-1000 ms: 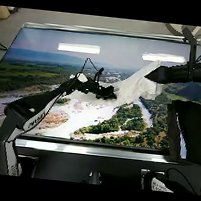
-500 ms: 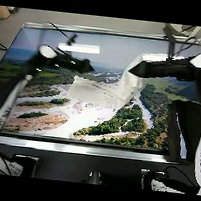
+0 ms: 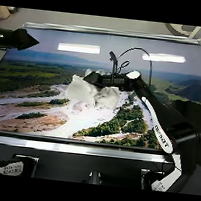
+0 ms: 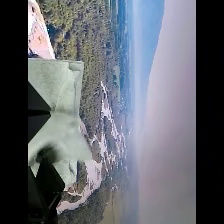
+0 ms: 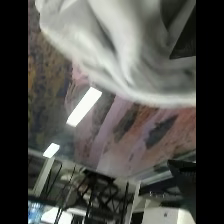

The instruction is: Fold the shirts.

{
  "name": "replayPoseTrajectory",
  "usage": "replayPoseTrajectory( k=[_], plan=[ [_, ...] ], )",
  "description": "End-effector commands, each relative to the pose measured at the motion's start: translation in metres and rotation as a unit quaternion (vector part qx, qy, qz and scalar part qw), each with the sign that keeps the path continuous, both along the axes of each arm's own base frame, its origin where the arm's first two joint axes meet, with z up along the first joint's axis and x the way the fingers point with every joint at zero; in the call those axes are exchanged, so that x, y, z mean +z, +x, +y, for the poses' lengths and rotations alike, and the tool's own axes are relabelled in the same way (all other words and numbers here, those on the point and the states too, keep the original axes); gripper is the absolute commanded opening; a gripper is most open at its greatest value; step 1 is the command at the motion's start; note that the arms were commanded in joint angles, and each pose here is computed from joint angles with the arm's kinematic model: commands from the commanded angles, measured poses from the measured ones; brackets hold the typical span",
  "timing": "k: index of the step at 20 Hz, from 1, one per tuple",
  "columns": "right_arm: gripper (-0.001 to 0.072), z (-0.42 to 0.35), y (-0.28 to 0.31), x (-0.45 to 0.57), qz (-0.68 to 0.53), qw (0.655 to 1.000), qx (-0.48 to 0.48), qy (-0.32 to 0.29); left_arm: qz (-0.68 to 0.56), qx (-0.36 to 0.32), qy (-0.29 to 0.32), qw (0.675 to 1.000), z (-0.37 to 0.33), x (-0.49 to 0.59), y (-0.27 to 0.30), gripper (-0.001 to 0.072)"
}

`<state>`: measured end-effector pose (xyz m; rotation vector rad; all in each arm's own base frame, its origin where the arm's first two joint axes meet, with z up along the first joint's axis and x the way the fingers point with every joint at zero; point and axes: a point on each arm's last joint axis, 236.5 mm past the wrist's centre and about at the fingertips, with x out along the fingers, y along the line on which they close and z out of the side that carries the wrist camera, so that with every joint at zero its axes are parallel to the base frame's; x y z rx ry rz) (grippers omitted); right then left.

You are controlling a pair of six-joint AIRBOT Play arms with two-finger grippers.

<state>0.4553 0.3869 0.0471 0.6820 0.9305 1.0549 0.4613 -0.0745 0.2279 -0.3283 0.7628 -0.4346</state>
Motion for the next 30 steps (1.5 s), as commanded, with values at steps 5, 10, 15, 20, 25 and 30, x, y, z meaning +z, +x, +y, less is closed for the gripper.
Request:
replayPoseTrajectory(
  k=[5,10,15,20,25,30],
  plan=[
    [0.0703,-0.093,-0.002,-0.014,0.003,0.994,0.038,-0.103,0.045,-0.016,0.012,0.999,0.002,-0.033,-0.018,0.0026],
    [0.0669,-0.256,-0.053,-0.101,0.145,0.907,0.052,-0.392,0.047,-0.018,0.013,0.999,0.001,-0.038,-0.018,0.0026],
    [0.067,-0.182,-0.027,-0.12,0.152,0.96,-0.029,-0.233,0.045,-0.022,0.013,0.999,-0.004,-0.037,-0.018,0.0026],
    [0.0575,-0.147,-0.017,-0.122,0.191,0.971,-0.048,-0.135,0.045,-0.025,0.013,0.999,-0.007,-0.037,-0.018,0.0026],
    [0.0024,-0.145,-0.016,-0.088,0.119,0.988,0.002,-0.099,0.045,-0.025,0.013,0.999,-0.006,-0.037,-0.018,0.0026],
    [0.0024,-0.244,0.014,0.069,-0.033,0.993,-0.028,-0.106,0.043,-0.025,0.014,0.999,-0.006,-0.038,-0.017,0.0026]
  ],
)
